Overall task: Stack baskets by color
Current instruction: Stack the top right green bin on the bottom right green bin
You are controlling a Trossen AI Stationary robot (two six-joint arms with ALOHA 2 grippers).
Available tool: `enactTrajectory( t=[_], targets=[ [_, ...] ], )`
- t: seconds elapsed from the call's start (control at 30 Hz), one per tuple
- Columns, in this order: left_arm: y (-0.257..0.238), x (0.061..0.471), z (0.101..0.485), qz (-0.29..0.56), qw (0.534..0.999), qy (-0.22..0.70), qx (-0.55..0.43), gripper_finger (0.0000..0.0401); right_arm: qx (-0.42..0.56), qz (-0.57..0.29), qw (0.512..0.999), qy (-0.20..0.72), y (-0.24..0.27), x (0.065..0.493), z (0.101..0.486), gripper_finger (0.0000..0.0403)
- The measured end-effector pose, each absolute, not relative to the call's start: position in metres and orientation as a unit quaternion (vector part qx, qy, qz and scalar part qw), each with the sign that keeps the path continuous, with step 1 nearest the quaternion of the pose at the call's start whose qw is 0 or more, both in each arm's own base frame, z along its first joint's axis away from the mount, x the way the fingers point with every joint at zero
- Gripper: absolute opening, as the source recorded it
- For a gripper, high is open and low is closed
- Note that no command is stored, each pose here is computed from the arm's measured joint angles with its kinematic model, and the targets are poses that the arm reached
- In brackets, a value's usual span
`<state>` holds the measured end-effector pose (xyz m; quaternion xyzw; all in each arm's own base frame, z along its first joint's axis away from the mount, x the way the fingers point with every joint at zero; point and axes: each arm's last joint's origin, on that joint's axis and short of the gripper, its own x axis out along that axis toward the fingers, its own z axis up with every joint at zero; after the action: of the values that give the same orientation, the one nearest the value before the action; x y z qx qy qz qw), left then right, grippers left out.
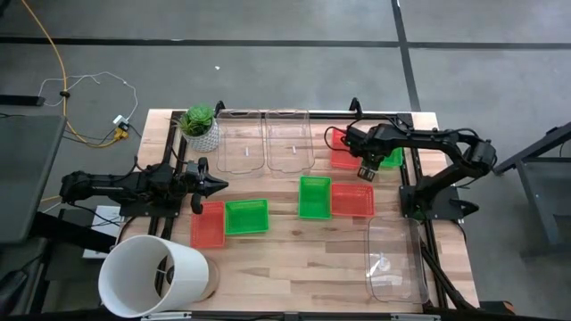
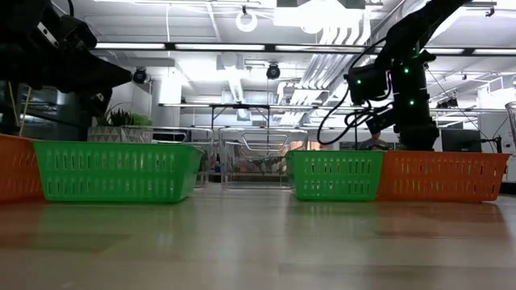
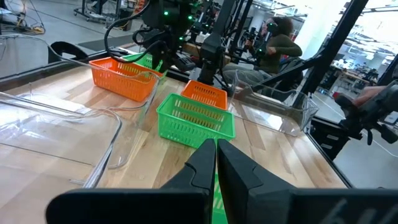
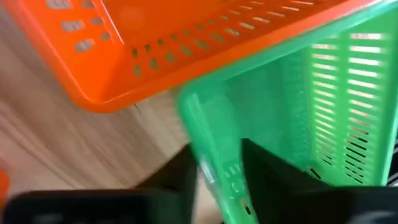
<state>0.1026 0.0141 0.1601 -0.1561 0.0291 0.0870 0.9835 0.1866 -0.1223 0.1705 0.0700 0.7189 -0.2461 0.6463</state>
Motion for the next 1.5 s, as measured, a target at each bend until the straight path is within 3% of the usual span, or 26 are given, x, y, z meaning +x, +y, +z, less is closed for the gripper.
enactTrajectory(
  t=[0.03,0.1,0.43,0.53,0.63,0.77,0.87,1.0,1.1,1.27,1.5],
  targets=[
    [0.014,0.103,0.16,0.087,0.983,0.029,-0.156,0.0005,0.072,-0.244,0.649,0.717,-0.122,0.186,0.171,0.0041],
    [0.014,0.103,0.16,0.087,0.983,0.029,-0.156,0.0005,0.072,-0.246,0.653,0.713,-0.122,0.186,0.175,0.0014],
    [0.014,0.103,0.16,0.087,0.983,0.029,-0.156,0.0005,0.035,-0.314,0.653,0.689,-0.116,0.171,0.246,0.0005],
    [0.014,0.103,0.16,0.087,0.983,0.029,-0.156,0.0005,0.044,-0.351,0.679,0.643,-0.111,0.162,0.283,0.0003],
    [0.014,0.103,0.16,0.087,0.983,0.029,-0.156,0.0005,0.069,-0.367,0.735,0.566,-0.097,0.155,0.322,0.0002],
    [0.014,0.103,0.16,0.087,0.983,0.029,-0.156,0.0005,0.08,-0.308,0.837,0.444,-0.069,0.15,0.37,0.0001],
    [0.014,0.103,0.16,0.087,0.983,0.029,-0.156,0.0005,0.035,-0.208,0.901,0.378,-0.044,0.152,0.4,0.0001],
    [0.014,0.103,0.16,0.087,0.983,0.029,-0.156,0.0005,-0.077,-0.053,0.938,0.334,-0.01,0.163,0.428,0.0001],
    [0.014,0.103,0.16,0.087,0.983,0.029,-0.156,0.0005,-0.18,0.053,0.926,0.329,0.015,0.183,0.435,0.0001],
    [0.014,0.103,0.16,0.087,0.983,0.029,-0.156,0.0005,-0.335,0.153,0.855,0.366,0.051,0.234,0.422,0.0],
    [0.014,0.103,0.16,0.087,0.983,0.029,-0.156,0.0005,-0.451,0.277,0.674,0.515,0.069,0.273,0.362,0.0]
  ],
)
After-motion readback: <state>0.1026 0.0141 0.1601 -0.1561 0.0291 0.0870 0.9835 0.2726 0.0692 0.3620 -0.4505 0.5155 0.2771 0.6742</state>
